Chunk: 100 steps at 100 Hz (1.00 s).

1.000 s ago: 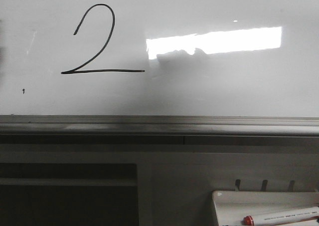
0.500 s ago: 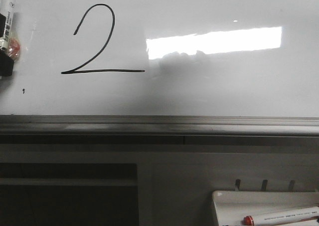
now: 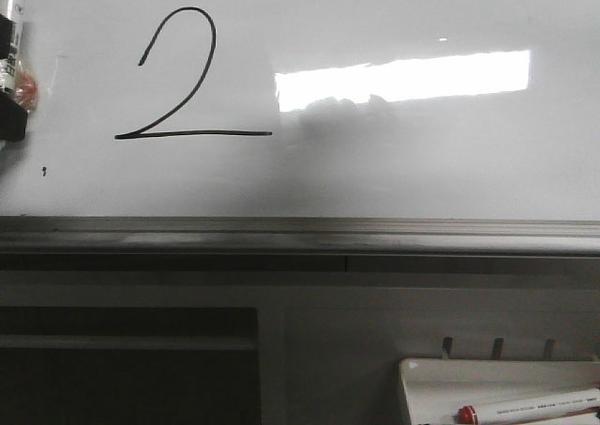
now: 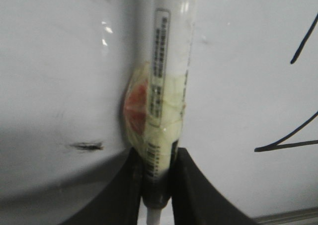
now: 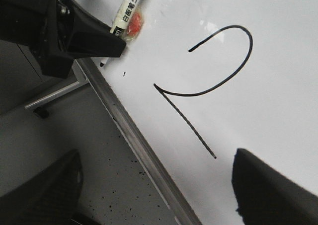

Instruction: Write number 2 on whiteboard

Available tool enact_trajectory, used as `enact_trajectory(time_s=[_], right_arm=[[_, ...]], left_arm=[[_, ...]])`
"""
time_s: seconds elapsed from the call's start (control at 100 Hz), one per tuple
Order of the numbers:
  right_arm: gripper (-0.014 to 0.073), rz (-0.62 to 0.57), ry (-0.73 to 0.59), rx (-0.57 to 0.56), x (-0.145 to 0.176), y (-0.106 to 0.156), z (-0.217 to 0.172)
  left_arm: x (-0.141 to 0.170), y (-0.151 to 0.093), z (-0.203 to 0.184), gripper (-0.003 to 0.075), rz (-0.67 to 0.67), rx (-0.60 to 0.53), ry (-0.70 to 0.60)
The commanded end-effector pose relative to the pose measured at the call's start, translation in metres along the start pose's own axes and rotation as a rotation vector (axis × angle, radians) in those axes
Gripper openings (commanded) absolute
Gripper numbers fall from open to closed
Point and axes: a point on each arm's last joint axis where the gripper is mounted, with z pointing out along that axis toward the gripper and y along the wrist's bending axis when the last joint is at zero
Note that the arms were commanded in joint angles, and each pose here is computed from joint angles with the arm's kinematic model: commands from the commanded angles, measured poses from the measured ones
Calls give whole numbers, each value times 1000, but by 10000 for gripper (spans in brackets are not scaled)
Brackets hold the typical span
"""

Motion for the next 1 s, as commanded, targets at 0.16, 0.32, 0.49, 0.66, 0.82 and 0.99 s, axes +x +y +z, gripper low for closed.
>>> enact_trajectory(time_s=[0.16,0.32,0.49,0.66,0.82,0.99], right_arm=[[545,-2,-131,28,-19,-3,-17],[545,-2,-131,28,-19,-3,-17],[545,-2,-131,28,-19,-3,-17],[545,-2,-131,28,-19,-3,-17],[545,-2,-131,28,-19,-3,-17],[545,-2,-131,28,-19,-3,-17]], left_arm=[[-26,-19,-8,-20,14,67,-118],[-26,-20,-3,-20,16,66,-120],[-23,-19,5,-20,-11,58,-92],[-22,-18,13,-20,-35,50,-78],[-22,-18,13,-20,-35,49,-81],[-22,-18,12,-18,-35,50,-82]])
